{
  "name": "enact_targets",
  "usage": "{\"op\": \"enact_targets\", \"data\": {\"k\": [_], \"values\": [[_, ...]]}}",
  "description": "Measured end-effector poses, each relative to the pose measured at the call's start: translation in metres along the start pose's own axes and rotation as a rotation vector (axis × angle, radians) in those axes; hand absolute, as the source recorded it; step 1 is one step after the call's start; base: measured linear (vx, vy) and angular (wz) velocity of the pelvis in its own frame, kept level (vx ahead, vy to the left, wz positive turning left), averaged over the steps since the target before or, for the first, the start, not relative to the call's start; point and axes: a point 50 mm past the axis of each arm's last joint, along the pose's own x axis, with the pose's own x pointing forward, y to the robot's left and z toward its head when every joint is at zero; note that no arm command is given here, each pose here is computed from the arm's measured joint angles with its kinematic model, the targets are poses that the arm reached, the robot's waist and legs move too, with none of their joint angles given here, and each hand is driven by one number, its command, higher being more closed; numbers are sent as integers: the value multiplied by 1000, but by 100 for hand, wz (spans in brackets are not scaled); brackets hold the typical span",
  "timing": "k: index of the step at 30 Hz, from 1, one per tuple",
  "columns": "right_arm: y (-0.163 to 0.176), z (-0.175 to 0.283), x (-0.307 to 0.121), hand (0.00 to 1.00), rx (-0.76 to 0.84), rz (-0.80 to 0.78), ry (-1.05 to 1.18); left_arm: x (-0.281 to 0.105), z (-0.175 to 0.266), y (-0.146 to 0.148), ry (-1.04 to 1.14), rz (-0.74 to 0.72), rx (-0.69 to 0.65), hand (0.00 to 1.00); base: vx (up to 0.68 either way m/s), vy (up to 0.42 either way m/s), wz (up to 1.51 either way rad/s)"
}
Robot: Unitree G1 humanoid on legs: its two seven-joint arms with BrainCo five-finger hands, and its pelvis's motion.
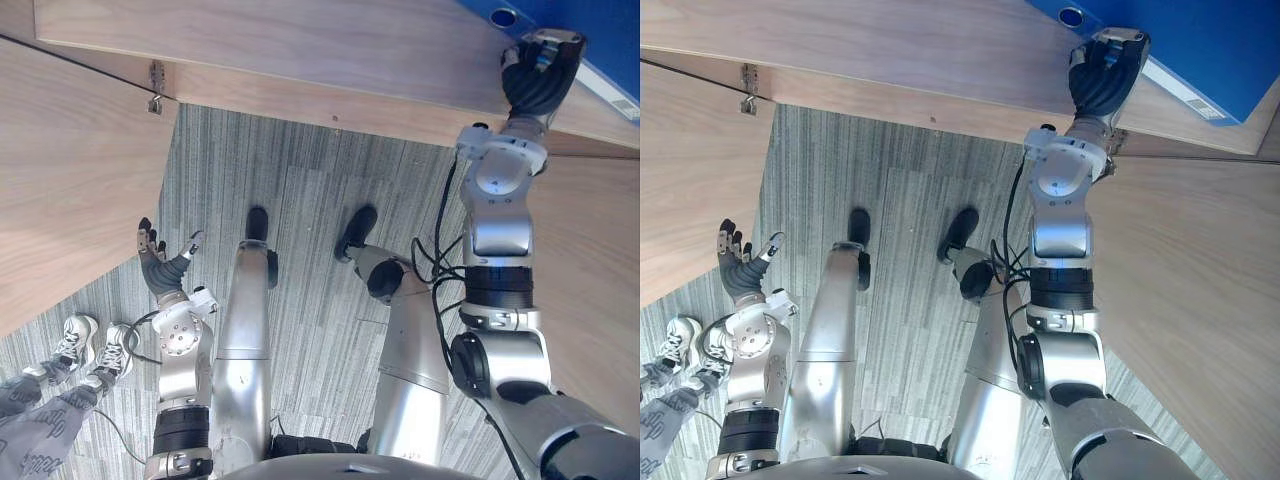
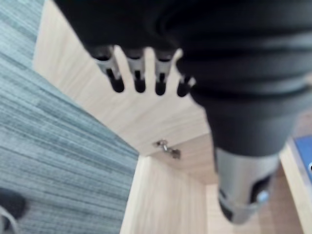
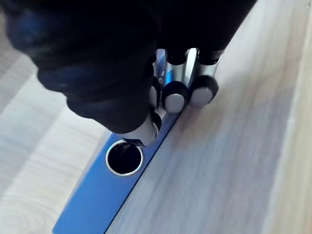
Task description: Walk over to the cabinet, pick up the folder, carry it to the office cabinet, place the folder inside the office cabinet, then close the office cabinet door
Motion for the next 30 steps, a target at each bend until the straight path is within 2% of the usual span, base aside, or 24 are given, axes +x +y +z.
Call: {"op": "enact_targets", "data": {"k": [4,5,12,20,30], "values": [[-2,1,11,100,112,-57,45,0,0,0,7,9,-16,0,0,0,0],[-4,1,13,100,192,-81,68,0,-1,0,9,11,-18,0,0,0,0],[-5,1,15,100,325,-129,95,-1,-2,-1,19,12,-34,0,0,0,0],[-19,15,31,100,602,-271,112,-1,-5,-2,37,12,-39,0,-12,15,3],[-26,21,34,100,722,-363,111,-5,-11,-8,64,10,-37,0,-3,3,0]]}}
